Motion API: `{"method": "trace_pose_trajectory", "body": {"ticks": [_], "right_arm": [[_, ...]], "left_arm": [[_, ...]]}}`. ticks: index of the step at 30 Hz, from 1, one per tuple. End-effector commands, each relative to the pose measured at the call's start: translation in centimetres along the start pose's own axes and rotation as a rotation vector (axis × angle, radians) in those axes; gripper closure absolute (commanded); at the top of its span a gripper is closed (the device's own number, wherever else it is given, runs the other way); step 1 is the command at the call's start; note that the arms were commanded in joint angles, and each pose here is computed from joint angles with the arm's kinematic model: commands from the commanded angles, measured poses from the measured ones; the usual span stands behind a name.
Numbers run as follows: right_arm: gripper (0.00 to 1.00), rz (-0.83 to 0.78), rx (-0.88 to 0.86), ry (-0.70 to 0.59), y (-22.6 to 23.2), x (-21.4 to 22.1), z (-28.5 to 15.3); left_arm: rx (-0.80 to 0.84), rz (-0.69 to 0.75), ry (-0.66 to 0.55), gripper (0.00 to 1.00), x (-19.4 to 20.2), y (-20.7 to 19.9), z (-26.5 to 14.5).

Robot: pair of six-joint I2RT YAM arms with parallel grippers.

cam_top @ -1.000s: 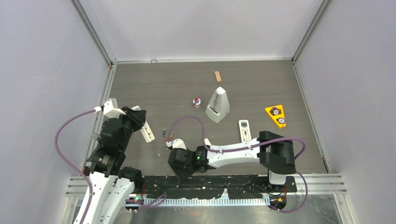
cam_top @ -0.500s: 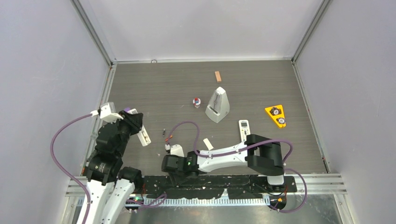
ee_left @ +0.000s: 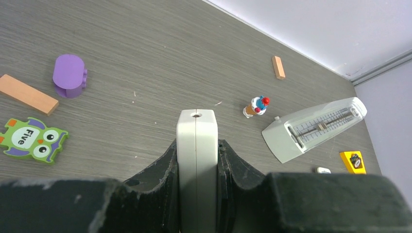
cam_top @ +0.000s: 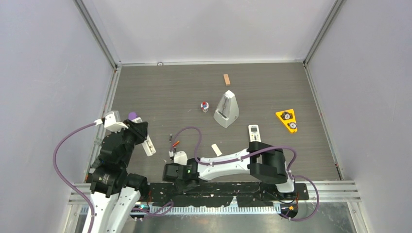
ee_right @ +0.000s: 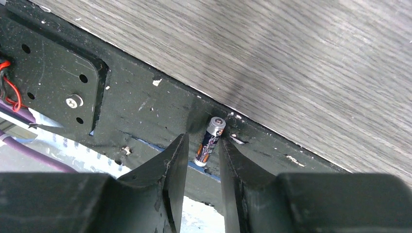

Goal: Load the batteries into the remote control

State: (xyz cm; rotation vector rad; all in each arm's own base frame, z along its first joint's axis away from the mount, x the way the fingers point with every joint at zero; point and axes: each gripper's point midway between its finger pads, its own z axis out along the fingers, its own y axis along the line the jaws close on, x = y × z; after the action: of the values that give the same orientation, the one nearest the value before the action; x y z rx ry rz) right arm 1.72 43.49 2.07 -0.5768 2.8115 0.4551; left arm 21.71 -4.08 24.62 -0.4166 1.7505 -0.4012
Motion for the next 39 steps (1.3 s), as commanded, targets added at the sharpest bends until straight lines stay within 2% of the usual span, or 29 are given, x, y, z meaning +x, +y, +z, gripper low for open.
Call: {"method": "trace_pose_trajectory", "body": {"ticks": [1, 6, 10, 12, 17, 22, 26, 32, 39], "right_arm": [[0.66, -0.058, 0.15, -0.032, -2.4, -0.1, 1.0], [0.72, -0.127, 0.232, -0.063, -3.3, -0.7, 1.4], [0.9, -0.142, 0.282, -0.102, -4.4, -1.1, 1.0], [0.93, -0.138, 0.291, -0.146, -4.9, -1.7, 0.2], [0.94, -0.075, 0.229, -0.337, -5.3, -4.7, -5.6], [0.93, 0.003, 0.063, -0.549, -6.3, -7.7, -13.6], [0.93, -0.017, -0.08, -0.711, -5.8, -10.3, -20.1], [0.92, -0.036, -0.232, -0.878, -2.9, -13.6, -26.9], [0.91, -0.069, -0.32, -0.926, 1.9, -15.9, -28.9]], "left_arm": [[-0.002, 0.009, -0.026, 1.0, -0.6, 0.0, -0.2], [0.007, -0.002, -0.017, 1.0, -0.3, -0.1, -0.2], [0.026, -0.008, 0.001, 1.0, 0.1, -0.4, -0.4], [0.049, -0.012, 0.014, 1.0, 0.4, -0.8, -0.5], [0.182, -0.036, 0.088, 1.0, 2.1, -3.0, -0.7], [0.508, -0.087, 0.195, 1.0, 4.4, -8.2, -1.7], [0.752, -0.168, 0.219, 1.0, 4.2, -11.9, -3.4], [0.885, -0.331, 0.181, 1.0, 1.9, -14.2, -4.7], [0.936, -0.483, 0.203, 1.0, 0.8, -15.1, -5.4]]}}
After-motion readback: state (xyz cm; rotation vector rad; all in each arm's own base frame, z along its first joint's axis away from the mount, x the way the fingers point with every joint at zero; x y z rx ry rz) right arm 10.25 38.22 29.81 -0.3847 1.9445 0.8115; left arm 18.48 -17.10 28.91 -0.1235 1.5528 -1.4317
